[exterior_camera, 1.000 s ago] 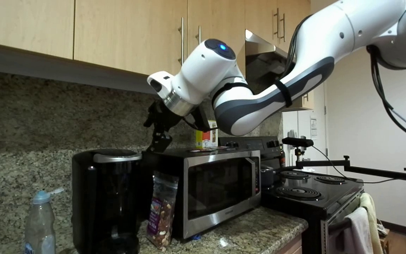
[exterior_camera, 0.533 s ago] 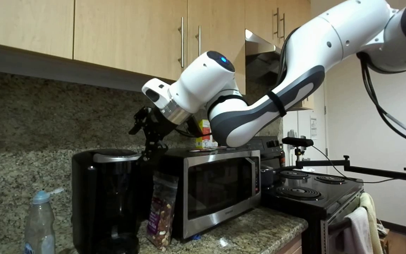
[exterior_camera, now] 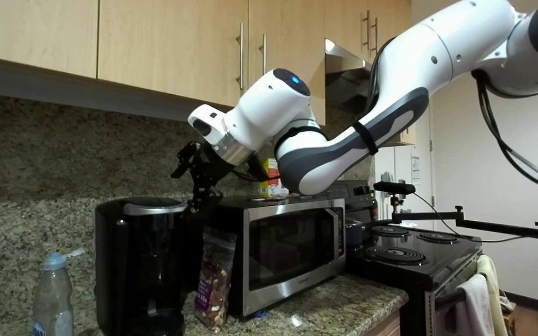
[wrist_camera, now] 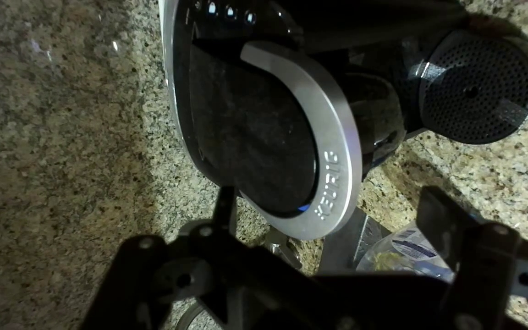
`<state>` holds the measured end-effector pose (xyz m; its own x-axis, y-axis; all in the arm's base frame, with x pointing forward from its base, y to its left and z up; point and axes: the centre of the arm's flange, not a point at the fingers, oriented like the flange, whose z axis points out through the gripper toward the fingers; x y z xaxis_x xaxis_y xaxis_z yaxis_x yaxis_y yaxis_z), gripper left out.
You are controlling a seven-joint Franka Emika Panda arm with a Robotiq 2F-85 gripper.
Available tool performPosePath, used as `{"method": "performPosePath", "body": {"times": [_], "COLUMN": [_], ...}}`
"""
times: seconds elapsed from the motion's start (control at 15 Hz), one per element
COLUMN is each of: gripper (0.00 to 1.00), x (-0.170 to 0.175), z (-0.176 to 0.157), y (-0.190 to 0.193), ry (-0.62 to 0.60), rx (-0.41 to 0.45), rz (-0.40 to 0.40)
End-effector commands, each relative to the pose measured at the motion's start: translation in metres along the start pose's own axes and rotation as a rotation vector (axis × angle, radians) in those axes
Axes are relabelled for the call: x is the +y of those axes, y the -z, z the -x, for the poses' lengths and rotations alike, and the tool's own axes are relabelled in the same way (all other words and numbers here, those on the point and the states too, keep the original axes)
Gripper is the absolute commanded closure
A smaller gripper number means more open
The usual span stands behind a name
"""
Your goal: Open the coffee maker machine
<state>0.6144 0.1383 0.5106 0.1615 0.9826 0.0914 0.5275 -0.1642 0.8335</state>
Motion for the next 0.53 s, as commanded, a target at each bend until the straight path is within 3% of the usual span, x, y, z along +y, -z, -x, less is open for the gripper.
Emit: {"method": "performPosePath", "body": {"times": [0.0,0.27,0.47], "gripper": [0.00,0.00,0.00], "x": [0.000,-0.006,-0.004], "z": [0.000,-0.028,-0.058], "y": [0.000,-0.016,-0.031], "ry": [0.000,-0.005,-0.023], "rx": [0.000,-0.040,-0.095], "rz": [0.000,0.001,0.068]}}
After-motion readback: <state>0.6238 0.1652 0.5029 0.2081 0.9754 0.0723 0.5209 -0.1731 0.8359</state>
